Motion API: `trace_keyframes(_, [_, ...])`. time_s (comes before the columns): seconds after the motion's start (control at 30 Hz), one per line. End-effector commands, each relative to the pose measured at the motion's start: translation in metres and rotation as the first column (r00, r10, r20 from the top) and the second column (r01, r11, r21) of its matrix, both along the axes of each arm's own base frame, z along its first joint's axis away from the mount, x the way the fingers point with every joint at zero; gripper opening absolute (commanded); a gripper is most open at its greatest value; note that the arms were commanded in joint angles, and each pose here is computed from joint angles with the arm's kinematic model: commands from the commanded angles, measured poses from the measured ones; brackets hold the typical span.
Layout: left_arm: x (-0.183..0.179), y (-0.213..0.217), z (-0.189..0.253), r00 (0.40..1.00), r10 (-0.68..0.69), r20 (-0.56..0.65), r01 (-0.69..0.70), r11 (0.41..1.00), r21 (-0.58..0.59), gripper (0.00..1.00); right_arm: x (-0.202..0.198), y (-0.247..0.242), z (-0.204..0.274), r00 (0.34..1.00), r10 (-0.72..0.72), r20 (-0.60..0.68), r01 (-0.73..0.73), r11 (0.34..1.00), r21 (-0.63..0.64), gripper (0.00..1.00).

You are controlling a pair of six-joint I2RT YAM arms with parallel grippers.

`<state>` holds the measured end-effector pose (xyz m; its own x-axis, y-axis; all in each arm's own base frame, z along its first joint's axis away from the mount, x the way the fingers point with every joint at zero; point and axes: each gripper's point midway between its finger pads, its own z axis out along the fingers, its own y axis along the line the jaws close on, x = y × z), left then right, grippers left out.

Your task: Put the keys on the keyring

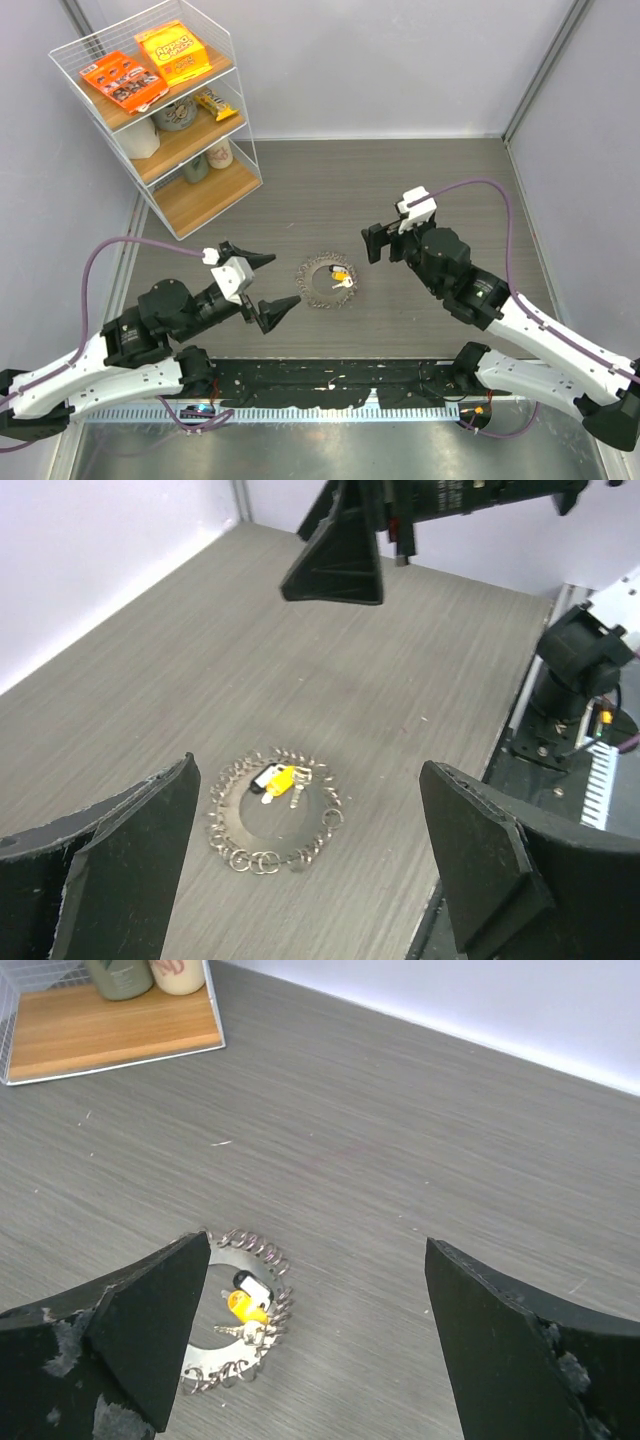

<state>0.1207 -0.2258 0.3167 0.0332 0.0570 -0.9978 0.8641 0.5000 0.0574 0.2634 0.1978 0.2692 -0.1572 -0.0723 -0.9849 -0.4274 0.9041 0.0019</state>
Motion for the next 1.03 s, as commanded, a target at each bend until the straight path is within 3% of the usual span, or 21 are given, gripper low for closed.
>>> trace_keyframes(0.0, [0.013, 0.016, 0.020, 0.994, 0.109, 0.011, -0.108, 0.994, -0.033, 1.00, 0.001, -0.022, 0.026, 0.996, -0.085, 0.025, 0.085, 0.996, -0.016, 0.95])
trace_keyframes(0.2, [0.024, 0.035, 0.018, 0.978, 0.207, 0.009, -0.207, 0.978, -0.019, 1.00, 0.010, -0.058, 0.051, 0.946, -0.322, 0.035, 0.319, 0.945, 0.076, 0.95])
trace_keyframes(0.37, [0.026, 0.042, 0.022, 0.972, 0.236, 0.020, -0.235, 0.971, -0.036, 1.00, 0.014, -0.086, 0.056, 0.880, -0.472, 0.054, 0.468, 0.881, 0.062, 0.95])
trace_keyframes(1.0, [0.024, 0.047, 0.026, 0.973, 0.224, 0.060, -0.222, 0.974, -0.039, 0.99, 0.022, -0.087, 0.080, 0.853, -0.513, 0.094, 0.509, 0.858, 0.064, 0.95])
